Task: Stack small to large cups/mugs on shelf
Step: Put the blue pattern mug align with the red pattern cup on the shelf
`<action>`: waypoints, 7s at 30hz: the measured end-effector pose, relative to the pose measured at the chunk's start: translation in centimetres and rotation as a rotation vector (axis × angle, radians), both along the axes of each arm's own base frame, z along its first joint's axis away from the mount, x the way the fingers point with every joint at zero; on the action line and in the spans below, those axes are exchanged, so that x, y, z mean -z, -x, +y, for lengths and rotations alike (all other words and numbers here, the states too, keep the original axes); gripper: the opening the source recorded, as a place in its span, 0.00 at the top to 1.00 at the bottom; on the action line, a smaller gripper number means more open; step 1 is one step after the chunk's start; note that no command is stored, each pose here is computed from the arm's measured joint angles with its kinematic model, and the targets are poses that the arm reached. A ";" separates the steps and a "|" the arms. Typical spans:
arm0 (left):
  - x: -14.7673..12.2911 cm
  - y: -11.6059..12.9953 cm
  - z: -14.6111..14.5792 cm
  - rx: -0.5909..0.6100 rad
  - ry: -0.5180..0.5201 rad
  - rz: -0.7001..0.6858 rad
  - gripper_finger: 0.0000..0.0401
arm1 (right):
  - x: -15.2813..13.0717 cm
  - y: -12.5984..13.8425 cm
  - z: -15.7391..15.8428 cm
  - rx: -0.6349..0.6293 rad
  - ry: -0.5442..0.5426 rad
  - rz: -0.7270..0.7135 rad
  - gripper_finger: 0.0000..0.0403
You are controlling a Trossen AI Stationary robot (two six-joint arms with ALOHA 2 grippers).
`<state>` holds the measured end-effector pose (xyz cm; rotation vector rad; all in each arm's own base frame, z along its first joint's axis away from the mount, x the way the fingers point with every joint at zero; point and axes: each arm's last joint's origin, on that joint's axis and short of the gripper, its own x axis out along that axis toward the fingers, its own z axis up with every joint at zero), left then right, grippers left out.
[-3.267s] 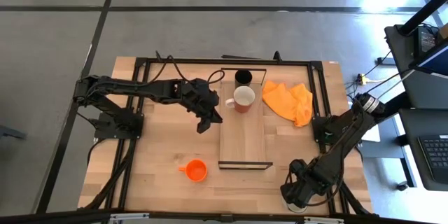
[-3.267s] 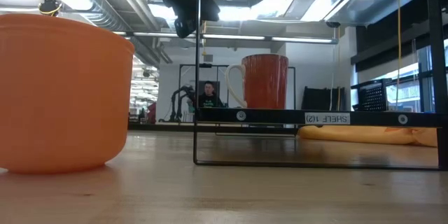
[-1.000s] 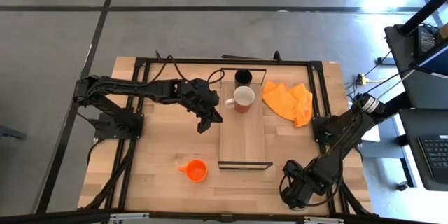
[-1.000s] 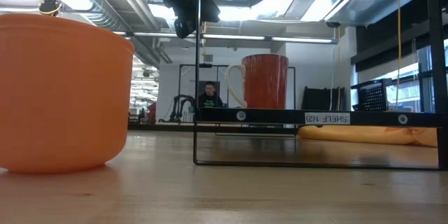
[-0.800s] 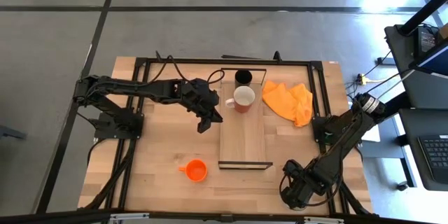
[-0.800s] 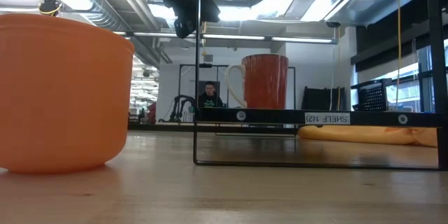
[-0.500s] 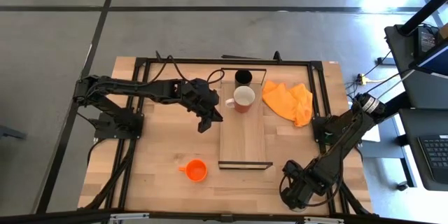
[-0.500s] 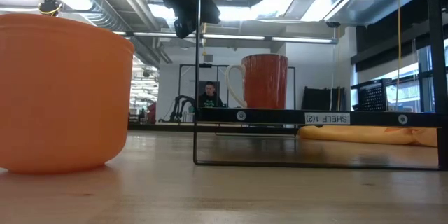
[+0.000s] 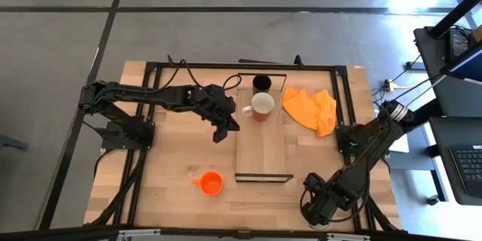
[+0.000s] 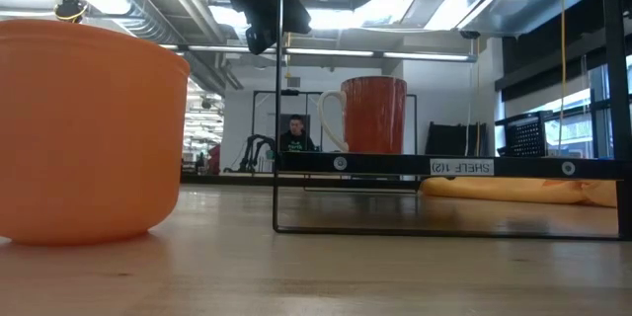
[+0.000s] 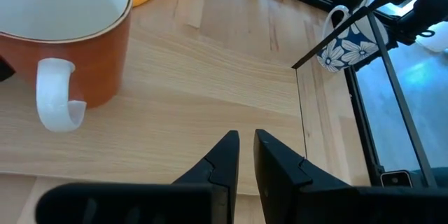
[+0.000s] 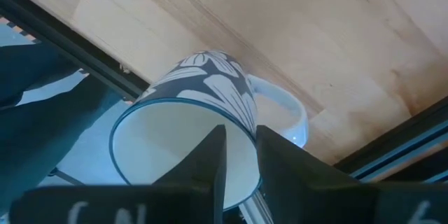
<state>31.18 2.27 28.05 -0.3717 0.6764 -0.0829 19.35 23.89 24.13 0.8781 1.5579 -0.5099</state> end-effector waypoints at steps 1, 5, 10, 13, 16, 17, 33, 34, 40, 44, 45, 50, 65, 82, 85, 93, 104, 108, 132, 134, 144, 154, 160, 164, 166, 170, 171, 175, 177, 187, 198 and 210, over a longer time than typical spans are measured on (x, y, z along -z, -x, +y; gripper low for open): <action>0.0 0.0 0.0 0.001 0.000 0.000 0.90 | 0.0 0.0 0.0 -0.001 0.001 0.001 0.80; 0.0 0.0 0.0 0.001 0.000 0.000 0.90 | 0.0 0.1 -0.1 -0.001 0.014 0.008 0.80; 0.0 0.0 0.0 0.001 0.001 0.000 0.90 | 0.1 0.2 -0.3 0.000 0.045 0.009 0.80; 0.0 0.0 0.0 0.001 0.001 0.000 0.90 | 0.1 0.2 -0.4 0.001 0.054 0.007 0.80; 0.0 0.0 0.0 0.001 0.001 0.000 0.90 | 0.1 0.2 -0.4 0.001 0.055 0.006 0.80; 0.0 0.0 0.0 0.001 0.001 0.000 0.90 | 0.1 0.2 -0.4 0.001 0.054 0.005 0.80; 0.0 0.0 0.0 0.001 0.001 0.000 0.90 | 0.0 -0.1 0.0 0.013 0.013 -0.030 0.80; 0.0 0.0 0.0 0.001 0.001 0.000 0.90 | 0.0 -0.1 0.0 0.019 0.013 -0.029 0.80; 0.0 0.0 0.0 0.001 0.001 0.000 0.90 | 0.0 -0.2 -0.1 0.072 0.050 -0.051 0.80; 0.0 0.0 0.0 0.001 0.001 0.000 0.90 | 0.0 -0.1 -0.3 0.093 0.082 -0.064 0.80; 0.0 0.0 0.0 0.001 0.001 0.000 0.90 | 0.0 -0.1 -0.4 0.106 0.091 -0.062 0.80; 0.0 0.0 0.0 0.001 0.001 0.000 0.90 | -1.1 0.3 -1.1 0.148 0.108 -0.099 0.80; 0.0 0.0 0.0 -0.003 -0.011 -0.001 0.90 | -5.4 4.1 0.2 0.305 0.092 0.102 0.80; 0.0 0.0 0.0 0.008 -0.026 -0.004 0.90 | -1.0 2.4 3.4 0.327 0.099 0.108 0.80; 0.0 0.0 0.0 0.008 -0.026 -0.004 0.90 | -0.7 2.3 3.5 0.328 0.109 0.112 0.80; 0.0 0.0 0.0 0.007 -0.026 -0.004 0.90 | 0.5 2.1 3.9 0.325 0.151 0.131 0.80; 0.0 0.0 0.0 0.007 -0.026 -0.004 0.90 | 1.2 1.9 4.1 0.321 0.174 0.140 0.80; 0.0 0.0 0.0 0.007 -0.026 -0.004 0.90 | 1.2 2.0 4.1 0.314 0.174 0.139 0.80; 0.0 0.0 0.0 0.006 -0.026 -0.004 0.90 | 1.2 2.2 3.2 0.275 0.268 0.141 0.91; 0.0 0.0 0.0 0.006 -0.025 -0.004 0.90 | 1.2 2.1 2.9 0.270 0.289 0.138 0.92; 0.0 0.0 0.0 -0.007 -0.009 0.000 0.90 | 1.1 0.5 1.0 0.252 0.368 0.124 0.92; 0.0 0.0 0.1 -0.015 -0.017 0.001 0.90 | 0.9 -1.4 -1.7 0.282 0.482 0.126 0.93; 0.0 0.0 0.1 -0.015 -0.017 0.001 0.90 | 0.2 -1.3 -2.3 0.371 0.508 0.049 0.94; 0.0 0.0 0.1 -0.013 -0.019 0.006 0.90 | -0.1 -0.9 -2.9 0.398 0.510 0.023 0.94; 0.0 0.0 0.1 -0.010 -0.022 0.005 0.90 | 0.1 -0.7 -3.3 0.406 0.512 0.031 0.94; 0.0 0.0 0.1 -0.001 -0.033 0.002 0.90 | 0.2 -0.4 -4.2 0.423 0.499 0.027 0.94; 0.0 0.0 0.1 -0.001 -0.034 0.003 0.90 | 0.3 -0.3 -4.5 0.428 0.500 0.026 0.94; 0.1 0.0 0.1 -0.001 -0.033 0.004 0.90 | 0.3 0.4 -6.0 0.448 0.492 0.027 0.94; 0.1 0.0 0.1 -0.001 -0.034 0.004 0.90 | 0.4 0.7 -6.7 0.459 0.474 0.014 0.94; 0.2 0.2 0.1 -0.023 -0.050 0.025 0.90 | 0.8 1.7 -9.1 0.478 0.438 -0.040 0.94; 0.2 0.2 0.5 -0.074 -0.085 0.030 0.90 | 0.8 0.4 -11.0 0.382 0.442 -0.034 0.94; 0.2 0.2 1.0 -0.092 -0.084 0.030 0.90 | 0.8 -0.9 -12.6 0.306 0.435 -0.036 0.94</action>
